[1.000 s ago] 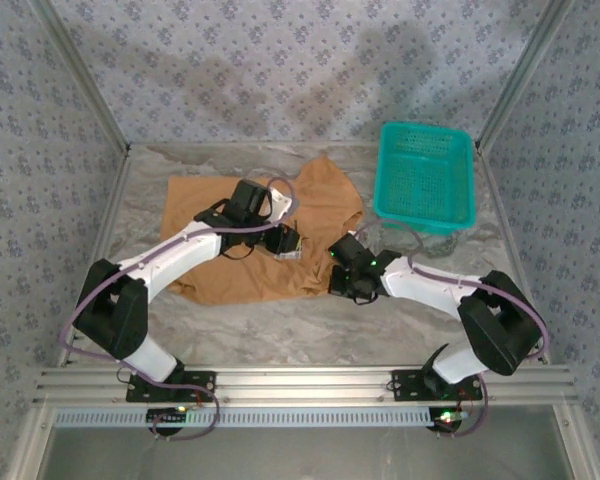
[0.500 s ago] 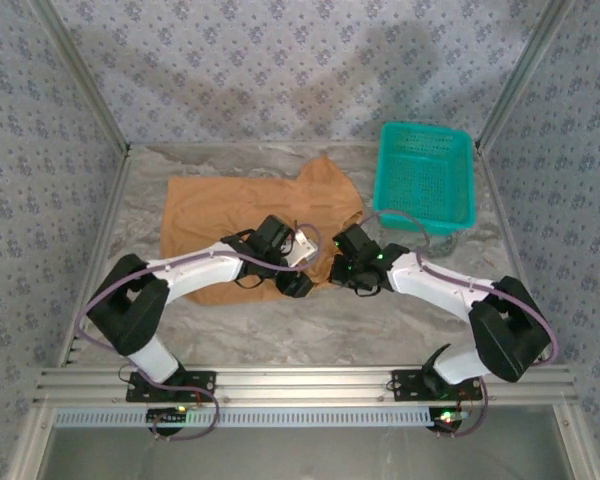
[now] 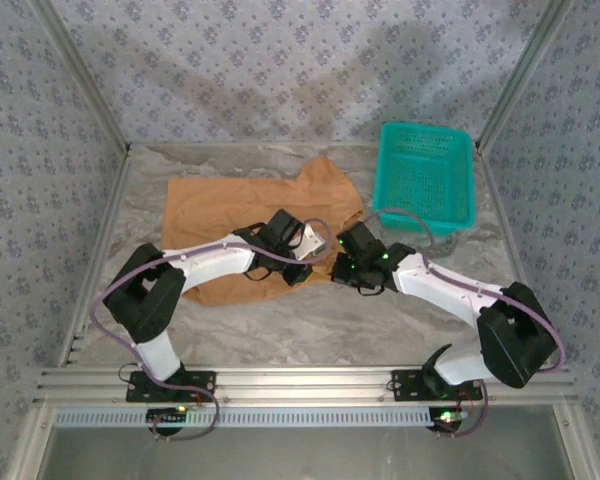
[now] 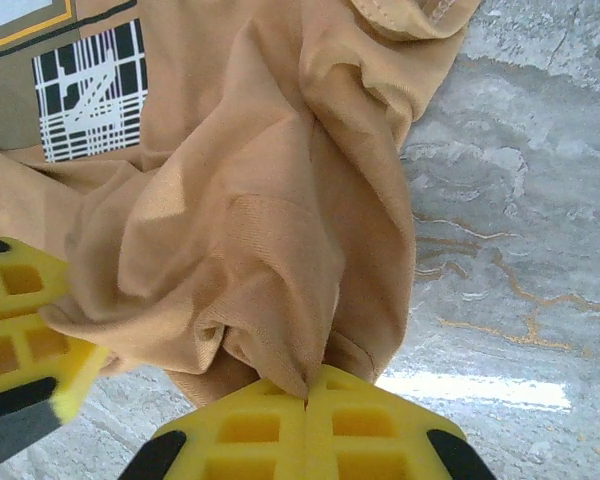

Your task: Fold the inside-out t-shirt

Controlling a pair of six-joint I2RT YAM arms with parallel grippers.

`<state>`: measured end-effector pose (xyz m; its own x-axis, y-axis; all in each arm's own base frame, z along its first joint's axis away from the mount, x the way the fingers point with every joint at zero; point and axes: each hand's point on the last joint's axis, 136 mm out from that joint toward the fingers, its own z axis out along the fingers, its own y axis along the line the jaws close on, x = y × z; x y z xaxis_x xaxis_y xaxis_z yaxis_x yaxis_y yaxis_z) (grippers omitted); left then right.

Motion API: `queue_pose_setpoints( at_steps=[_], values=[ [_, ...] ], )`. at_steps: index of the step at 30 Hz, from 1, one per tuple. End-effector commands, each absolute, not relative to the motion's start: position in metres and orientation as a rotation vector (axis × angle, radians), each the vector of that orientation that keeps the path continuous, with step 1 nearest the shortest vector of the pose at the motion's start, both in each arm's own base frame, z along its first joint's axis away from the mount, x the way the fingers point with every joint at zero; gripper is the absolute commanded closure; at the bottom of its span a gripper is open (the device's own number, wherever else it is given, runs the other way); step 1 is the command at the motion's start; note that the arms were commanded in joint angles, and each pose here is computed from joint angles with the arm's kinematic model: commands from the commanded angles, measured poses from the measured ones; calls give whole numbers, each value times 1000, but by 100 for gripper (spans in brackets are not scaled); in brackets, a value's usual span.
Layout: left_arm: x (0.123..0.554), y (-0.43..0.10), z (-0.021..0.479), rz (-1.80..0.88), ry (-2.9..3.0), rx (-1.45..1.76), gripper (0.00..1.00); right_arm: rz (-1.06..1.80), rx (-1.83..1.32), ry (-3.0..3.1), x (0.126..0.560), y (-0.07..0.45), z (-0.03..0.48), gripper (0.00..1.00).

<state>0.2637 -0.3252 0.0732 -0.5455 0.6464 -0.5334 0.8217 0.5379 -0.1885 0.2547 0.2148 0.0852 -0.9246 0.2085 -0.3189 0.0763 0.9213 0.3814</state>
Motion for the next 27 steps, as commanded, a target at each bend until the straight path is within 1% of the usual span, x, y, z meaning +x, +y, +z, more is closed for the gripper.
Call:
queue_pose_setpoints(
  at_steps=[1,3,6,9,11,13,16,18,19,20,23,24,25,27],
  values=[
    [268,-327,106,-614,2330,1182,81,491,196,2741,248,206,83,100],
    [266,-327,109,-625,2326,1186,71,490,204,2740,248,204,82,100],
    [265,-327,106,-626,2327,1186,63,498,207,2734,249,203,84,100],
    [261,-329,100,-651,2345,1195,61,505,208,2727,250,204,87,100],
    [257,-329,96,-671,2352,1204,56,508,205,2726,251,204,89,100],
    [253,-330,94,-681,2348,1211,52,510,208,2725,251,204,89,100],
    [252,-329,89,-686,2354,1219,51,517,210,2727,251,204,88,100],
    [253,-330,84,-683,2362,1222,52,523,209,2728,252,205,89,100],
    [254,-331,80,-681,2368,1224,54,520,213,2729,252,205,88,100],
    [256,-331,78,-679,2373,1225,62,521,213,2727,252,204,89,100],
    [262,-334,75,-694,2399,1219,91,507,208,2734,250,203,85,100],
    [264,-334,76,-699,2404,1215,98,494,207,2740,249,201,83,100],
    [267,-334,80,-699,2403,1208,100,483,204,2745,248,199,80,100],
    [273,-333,91,-693,2385,1195,100,434,194,2760,244,192,70,100]
  ],
)
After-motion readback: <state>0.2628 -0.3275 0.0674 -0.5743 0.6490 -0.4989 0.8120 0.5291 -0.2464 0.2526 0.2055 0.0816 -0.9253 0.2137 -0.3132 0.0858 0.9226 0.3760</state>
